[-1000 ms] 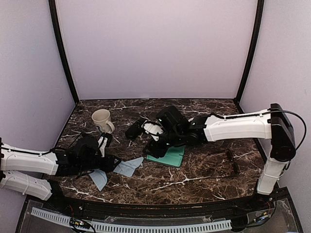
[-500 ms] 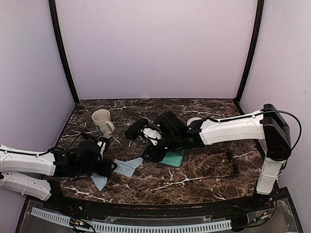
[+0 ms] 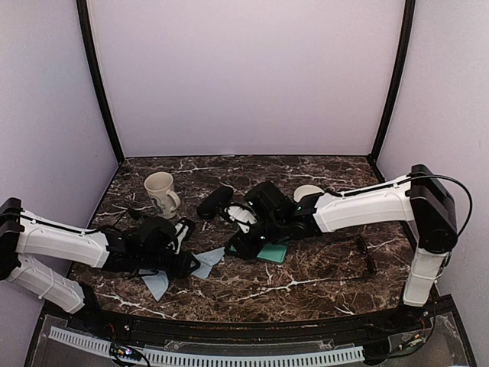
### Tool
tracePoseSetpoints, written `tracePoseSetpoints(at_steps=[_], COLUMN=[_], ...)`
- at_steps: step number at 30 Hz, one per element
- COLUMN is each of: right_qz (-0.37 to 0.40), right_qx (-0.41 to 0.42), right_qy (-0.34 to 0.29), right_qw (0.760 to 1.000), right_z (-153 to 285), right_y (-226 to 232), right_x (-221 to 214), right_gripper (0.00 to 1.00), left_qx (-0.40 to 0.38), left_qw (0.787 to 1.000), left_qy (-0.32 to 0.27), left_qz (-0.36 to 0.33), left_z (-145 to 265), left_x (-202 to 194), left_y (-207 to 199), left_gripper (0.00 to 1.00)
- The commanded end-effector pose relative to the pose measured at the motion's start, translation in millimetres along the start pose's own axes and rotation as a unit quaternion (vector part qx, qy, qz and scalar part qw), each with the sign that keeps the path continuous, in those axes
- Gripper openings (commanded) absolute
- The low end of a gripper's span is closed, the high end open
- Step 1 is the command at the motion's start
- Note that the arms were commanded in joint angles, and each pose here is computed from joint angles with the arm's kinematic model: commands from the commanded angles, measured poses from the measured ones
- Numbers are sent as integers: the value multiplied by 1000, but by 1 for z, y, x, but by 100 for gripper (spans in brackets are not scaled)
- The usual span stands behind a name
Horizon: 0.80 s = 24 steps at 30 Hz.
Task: Organize the sunglasses
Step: Pick up the glasses cleaning cloth at the center of the board.
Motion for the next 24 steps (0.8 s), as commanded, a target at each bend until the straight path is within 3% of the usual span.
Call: tracePoseSetpoints(at_steps=[1, 8, 24], right_qz=[-4, -5, -6], right_qx=[4, -1, -11], right_qy=[-16, -9, -3], right_qw=[1000, 1000, 1000], right_z=[2, -1, -1], right_y=[4, 1, -3], right_x=[3, -1, -6], right_gripper=[47, 47, 46], left_qx=[-24, -59, -49], left_qw=[999, 997, 992], left_qy=[-1, 3, 49], left_qz=[-28, -56, -101], left_z=[-3, -7, -24], left_x=[9, 7, 2], left_y=[-10, -28, -37], left_gripper=[33, 33, 32])
Point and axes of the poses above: each gripper's point midway between its finger pads, its own z axis back along the fingers, its own y axis along the line the jaws close on, x = y × z, the point moved 5 cm from there along z, back along the fingers, and after that the axes turned 14 degrees about -z, right-handed, at the moved point
